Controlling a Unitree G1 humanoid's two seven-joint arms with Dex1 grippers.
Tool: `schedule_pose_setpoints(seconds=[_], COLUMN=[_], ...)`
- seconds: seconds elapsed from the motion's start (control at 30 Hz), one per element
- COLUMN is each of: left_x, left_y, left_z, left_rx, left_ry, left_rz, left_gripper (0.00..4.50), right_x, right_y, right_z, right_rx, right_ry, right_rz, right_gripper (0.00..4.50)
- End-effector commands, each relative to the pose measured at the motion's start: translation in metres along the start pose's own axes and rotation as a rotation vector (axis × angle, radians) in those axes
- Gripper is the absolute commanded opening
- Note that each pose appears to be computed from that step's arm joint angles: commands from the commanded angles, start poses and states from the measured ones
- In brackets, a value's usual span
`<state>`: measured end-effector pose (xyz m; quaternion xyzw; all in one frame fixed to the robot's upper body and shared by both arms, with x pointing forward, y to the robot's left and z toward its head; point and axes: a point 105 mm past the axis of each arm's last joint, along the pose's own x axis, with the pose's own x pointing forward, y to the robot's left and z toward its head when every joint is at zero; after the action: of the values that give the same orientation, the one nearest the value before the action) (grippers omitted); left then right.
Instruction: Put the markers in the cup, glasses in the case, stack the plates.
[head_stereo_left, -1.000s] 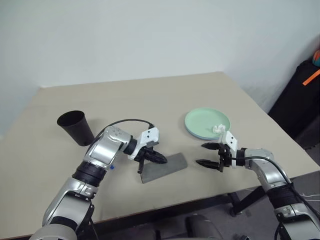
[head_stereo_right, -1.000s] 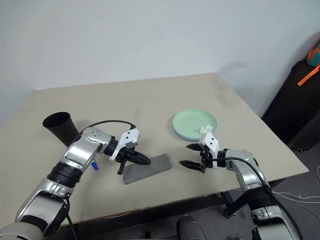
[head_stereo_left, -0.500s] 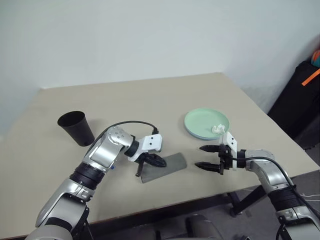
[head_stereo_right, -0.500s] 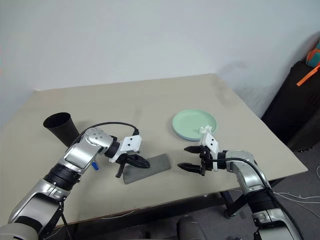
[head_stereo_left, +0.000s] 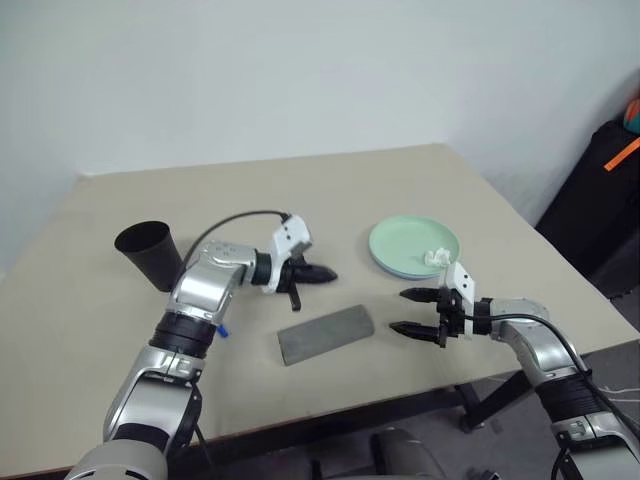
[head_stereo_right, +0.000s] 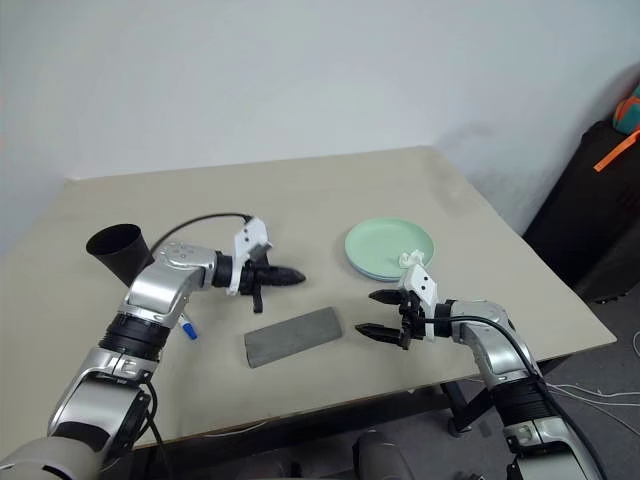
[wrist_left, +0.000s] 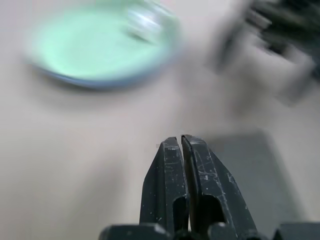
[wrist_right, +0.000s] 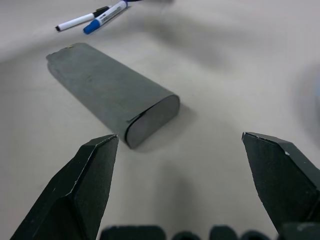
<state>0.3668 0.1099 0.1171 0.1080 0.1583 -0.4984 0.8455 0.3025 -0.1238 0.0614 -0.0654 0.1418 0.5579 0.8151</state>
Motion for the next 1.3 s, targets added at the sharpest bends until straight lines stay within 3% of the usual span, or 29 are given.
schedule_pose_setpoints(seconds=[0.03,0.13,0.33,0.57,1.0,1.1,1.23,1.3], left_x=[-0.009,-0.016,-0.03,-0.056,-0.116,-0.115,-0.114,-0.113], left_y=[0.037,0.056,0.047,0.039,0.043,0.039,0.032,0.03], left_z=[0.016,0.003,-0.03,-0.052,-0.078,-0.082,-0.086,-0.088], left_rx=[-0.064,-0.192,-0.418,-0.523,-0.511,-0.555,-0.575,-0.598], left_ry=[-0.087,-0.062,0.05,0.12,0.203,0.206,0.246,0.246], left_rz=[0.321,0.599,0.975,1.237,1.549,1.545,1.541,1.535], left_gripper=[0.03,0.03,0.03,0.03,0.03,0.58,1.86,1.86], right_x=[-0.004,-0.005,-0.004,0.001,0.004,0.004,0.004,0.004], right_y=[-0.008,-0.01,-0.013,-0.016,-0.018,-0.018,-0.018,-0.018], right_z=[0.017,0.017,0.017,0.018,0.016,0.015,0.013,0.012], right_rx=[-0.06,-0.064,-0.074,-0.088,-0.098,-0.097,-0.096,-0.095], right_ry=[-0.041,-0.041,-0.031,-0.022,-0.014,-0.01,-0.005,-0.003], right_rz=[-0.034,-0.041,-0.039,-0.026,-0.019,-0.019,-0.02,-0.02], right_gripper=[4.31,4.31,4.31,4.31,4.31,4.31,4.31,4.31])
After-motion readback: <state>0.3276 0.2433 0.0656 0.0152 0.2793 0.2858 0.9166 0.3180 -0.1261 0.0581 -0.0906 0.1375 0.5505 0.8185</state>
